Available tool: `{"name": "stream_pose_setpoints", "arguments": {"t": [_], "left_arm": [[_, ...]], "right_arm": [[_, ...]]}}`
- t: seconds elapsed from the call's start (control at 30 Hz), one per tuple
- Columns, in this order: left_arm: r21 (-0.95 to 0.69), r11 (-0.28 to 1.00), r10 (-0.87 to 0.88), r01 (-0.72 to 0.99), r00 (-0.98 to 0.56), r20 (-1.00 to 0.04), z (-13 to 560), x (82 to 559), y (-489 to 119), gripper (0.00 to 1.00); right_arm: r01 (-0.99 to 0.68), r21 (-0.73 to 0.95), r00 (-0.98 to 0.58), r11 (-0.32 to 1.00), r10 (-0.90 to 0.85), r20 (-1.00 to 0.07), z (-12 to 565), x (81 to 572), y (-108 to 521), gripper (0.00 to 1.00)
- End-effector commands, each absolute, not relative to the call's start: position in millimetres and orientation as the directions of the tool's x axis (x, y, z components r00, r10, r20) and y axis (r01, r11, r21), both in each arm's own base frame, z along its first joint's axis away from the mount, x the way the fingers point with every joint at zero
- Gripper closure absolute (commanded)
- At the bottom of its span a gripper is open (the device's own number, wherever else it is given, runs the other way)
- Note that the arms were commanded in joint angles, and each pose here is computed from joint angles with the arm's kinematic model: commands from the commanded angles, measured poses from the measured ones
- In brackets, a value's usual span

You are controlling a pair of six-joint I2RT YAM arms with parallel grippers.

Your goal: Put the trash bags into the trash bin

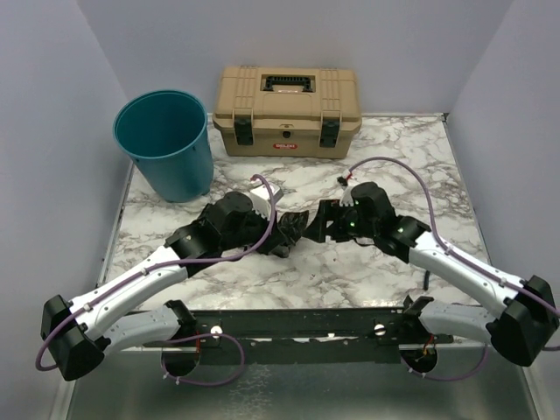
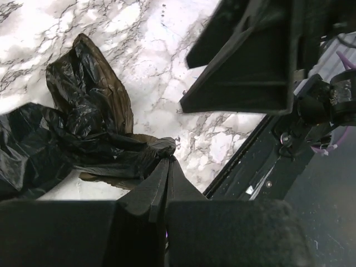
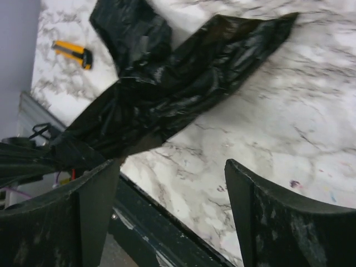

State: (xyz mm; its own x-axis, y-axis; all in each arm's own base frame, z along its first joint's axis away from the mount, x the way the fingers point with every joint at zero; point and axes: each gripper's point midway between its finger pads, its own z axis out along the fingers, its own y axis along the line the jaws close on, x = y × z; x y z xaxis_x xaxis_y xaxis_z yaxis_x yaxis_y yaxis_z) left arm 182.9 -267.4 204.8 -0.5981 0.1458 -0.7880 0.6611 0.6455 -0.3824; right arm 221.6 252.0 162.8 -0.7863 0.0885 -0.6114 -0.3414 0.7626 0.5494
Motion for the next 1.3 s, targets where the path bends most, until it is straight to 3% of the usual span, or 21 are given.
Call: {"name": "stream_pose_setpoints", "arguments": {"t": [0.0,0.27,0.4,0.8,1.17,1.27], "left_arm": [[-0.385,0.639,0.114,0.666,-0.577,-0.809,226,186,-276,1.00],[-0.340,0.699,0.101,0.628,-0.558,-0.823,253,199,-268,1.00],[-0.334,0.699,0.131,0.632,-0.572,-0.810,253,199,-270,1.00],[-0.353,0.679,0.111,0.644,-0.565,-0.818,271,201,-278,1.00],[-0.359,0.691,0.107,0.628,-0.579,-0.808,272,206,-283,1.00],[-0.354,0.700,0.094,0.620,-0.571,-0.815,277,209,-281,1.00]], "right_arm": [[-0.568,0.602,-0.739,0.561,-0.026,-0.673,197,212,295,0.18],[-0.794,0.361,-0.425,0.489,-0.024,-0.905,219,217,288,0.27],[-0.872,0.245,-0.271,0.423,-0.002,-0.962,241,211,290,0.27],[-0.884,0.208,-0.278,0.419,-0.112,-0.954,223,224,305,0.42],[-0.887,0.179,-0.270,0.425,-0.165,-0.949,209,217,309,0.41],[-0.891,0.197,-0.291,0.410,-0.182,-0.939,200,212,316,0.35]]}}
